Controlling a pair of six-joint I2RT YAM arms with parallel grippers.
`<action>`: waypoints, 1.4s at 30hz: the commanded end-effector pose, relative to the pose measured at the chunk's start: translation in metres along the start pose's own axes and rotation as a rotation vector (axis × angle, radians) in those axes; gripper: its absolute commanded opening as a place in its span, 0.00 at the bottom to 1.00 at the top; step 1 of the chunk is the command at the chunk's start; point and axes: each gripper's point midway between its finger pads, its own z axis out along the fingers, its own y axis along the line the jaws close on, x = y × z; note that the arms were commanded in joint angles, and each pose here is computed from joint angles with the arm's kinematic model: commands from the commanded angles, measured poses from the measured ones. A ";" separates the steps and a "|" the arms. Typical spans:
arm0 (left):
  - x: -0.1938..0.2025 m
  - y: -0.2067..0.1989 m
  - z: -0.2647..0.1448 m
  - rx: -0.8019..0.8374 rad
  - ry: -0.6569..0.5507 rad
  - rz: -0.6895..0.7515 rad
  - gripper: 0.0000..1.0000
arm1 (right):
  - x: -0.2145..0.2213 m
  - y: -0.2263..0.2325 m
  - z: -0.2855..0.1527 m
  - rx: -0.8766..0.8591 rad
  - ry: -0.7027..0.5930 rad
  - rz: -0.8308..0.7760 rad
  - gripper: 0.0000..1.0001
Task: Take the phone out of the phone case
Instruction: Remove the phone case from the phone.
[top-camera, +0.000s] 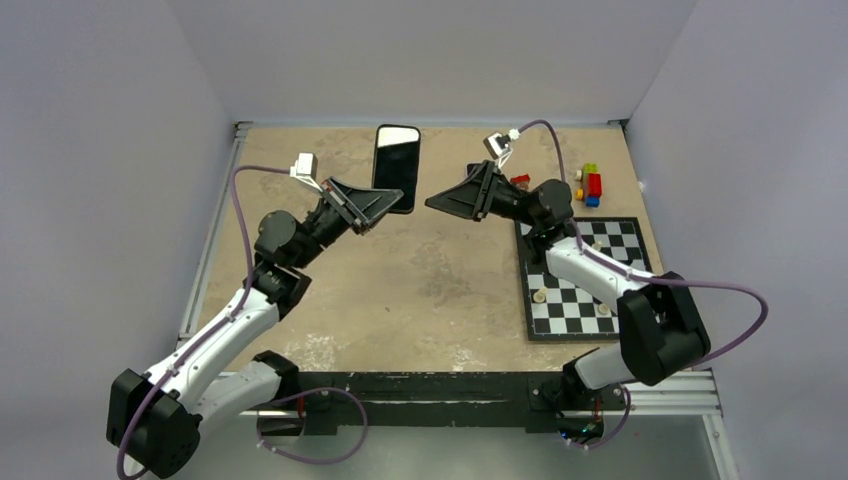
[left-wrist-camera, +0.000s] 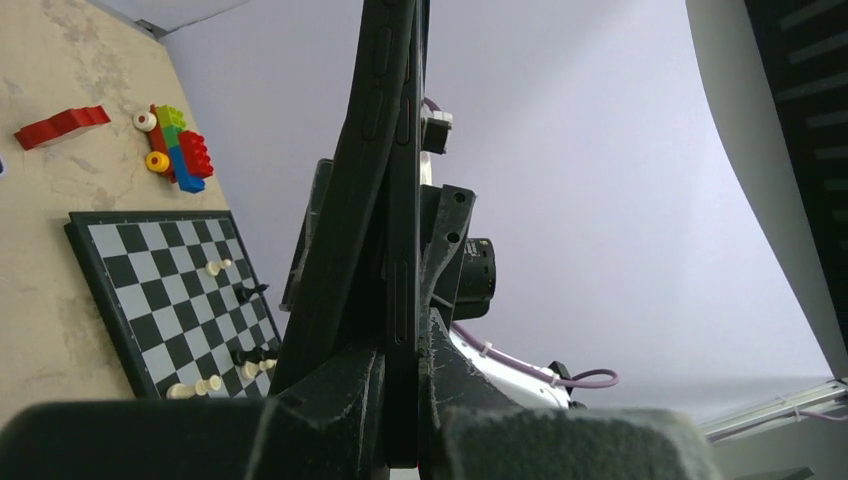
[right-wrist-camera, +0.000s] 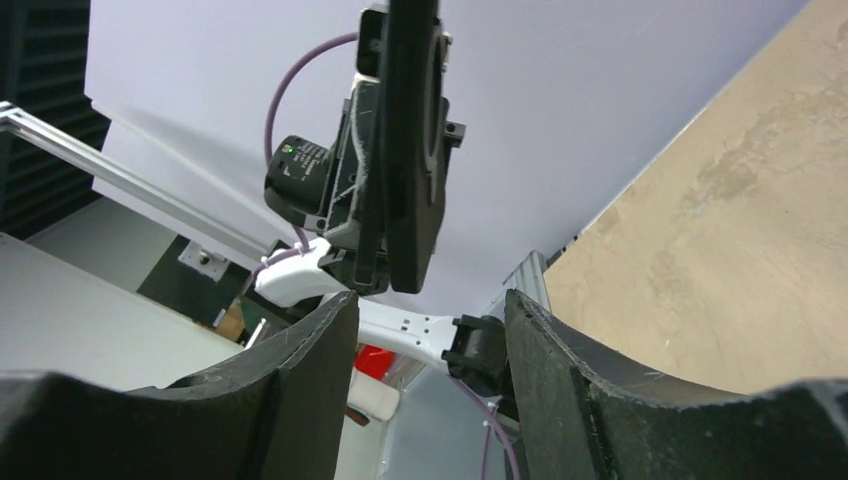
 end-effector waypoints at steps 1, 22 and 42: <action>-0.016 -0.039 -0.005 0.135 -0.078 0.002 0.00 | -0.003 0.031 0.008 -0.085 -0.038 -0.074 0.57; -0.011 -0.033 -0.003 0.131 -0.050 -0.048 0.00 | 0.008 0.018 0.044 -0.097 0.002 -0.044 0.38; 0.005 0.009 -0.009 0.057 -0.011 -0.110 0.00 | -0.100 -0.025 0.079 0.138 -0.374 -0.136 0.00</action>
